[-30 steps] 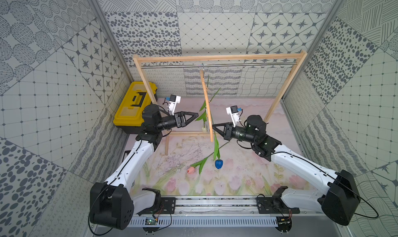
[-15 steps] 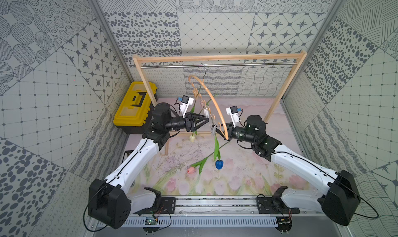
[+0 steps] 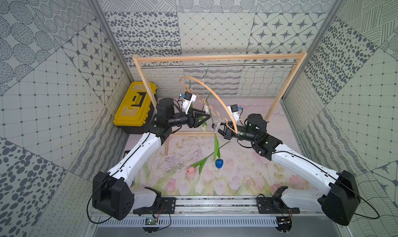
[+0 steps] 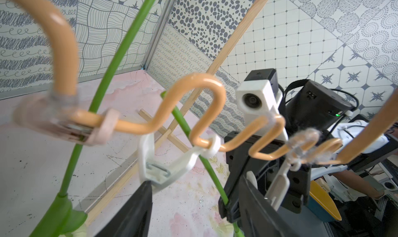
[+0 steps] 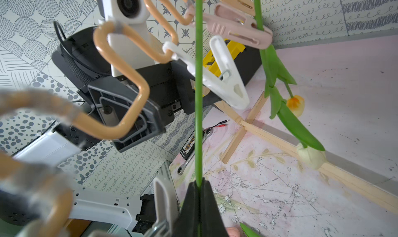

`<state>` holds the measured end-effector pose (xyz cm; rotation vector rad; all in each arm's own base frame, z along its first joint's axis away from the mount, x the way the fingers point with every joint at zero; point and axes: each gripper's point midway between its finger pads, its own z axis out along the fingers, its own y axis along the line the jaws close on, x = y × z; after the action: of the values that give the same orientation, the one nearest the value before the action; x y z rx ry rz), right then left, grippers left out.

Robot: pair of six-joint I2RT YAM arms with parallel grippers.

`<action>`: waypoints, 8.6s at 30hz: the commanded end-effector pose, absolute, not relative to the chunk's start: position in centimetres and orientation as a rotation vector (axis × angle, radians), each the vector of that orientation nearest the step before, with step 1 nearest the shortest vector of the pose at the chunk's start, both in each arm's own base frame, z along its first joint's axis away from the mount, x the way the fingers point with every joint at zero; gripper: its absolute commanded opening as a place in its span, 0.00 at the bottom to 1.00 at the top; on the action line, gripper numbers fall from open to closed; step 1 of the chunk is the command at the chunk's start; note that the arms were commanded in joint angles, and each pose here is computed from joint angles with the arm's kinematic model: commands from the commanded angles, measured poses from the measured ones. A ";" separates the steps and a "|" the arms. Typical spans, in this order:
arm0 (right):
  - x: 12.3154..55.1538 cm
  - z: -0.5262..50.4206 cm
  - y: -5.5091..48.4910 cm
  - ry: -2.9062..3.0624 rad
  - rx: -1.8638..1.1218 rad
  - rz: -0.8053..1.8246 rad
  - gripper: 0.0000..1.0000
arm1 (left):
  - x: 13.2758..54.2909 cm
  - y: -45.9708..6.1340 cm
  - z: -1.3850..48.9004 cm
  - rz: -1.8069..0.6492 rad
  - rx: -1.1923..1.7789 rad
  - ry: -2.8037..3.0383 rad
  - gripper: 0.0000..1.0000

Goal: Dry the flowers on a clothes hanger
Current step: Open the clamp at the hanger, then clamp the flower onto the hanger, then pick up the flower at the center of the board.

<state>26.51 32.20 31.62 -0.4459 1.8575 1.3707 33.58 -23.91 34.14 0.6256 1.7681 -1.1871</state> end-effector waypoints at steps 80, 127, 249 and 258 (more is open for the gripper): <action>26.5 32.6 29.9 1.552 -0.168 1.311 0.00 | 35.0 -26.9 35.3 -1.716 0.053 1.499 0.00; 27.0 34.3 31.7 1.523 -0.257 1.257 0.00 | 34.0 -27.7 34.0 -1.731 0.045 1.524 0.00; 23.6 19.7 16.4 2.251 0.215 0.750 0.35 | 28.0 -28.1 3.1 -0.417 0.601 2.521 0.33; 23.3 19.7 16.0 2.257 0.225 0.742 0.34 | 29.4 -28.8 6.0 -0.438 0.575 2.401 0.48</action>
<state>23.33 16.20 19.38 0.2196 2.2745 0.7335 27.71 -27.51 3.52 0.5425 2.5357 -0.4250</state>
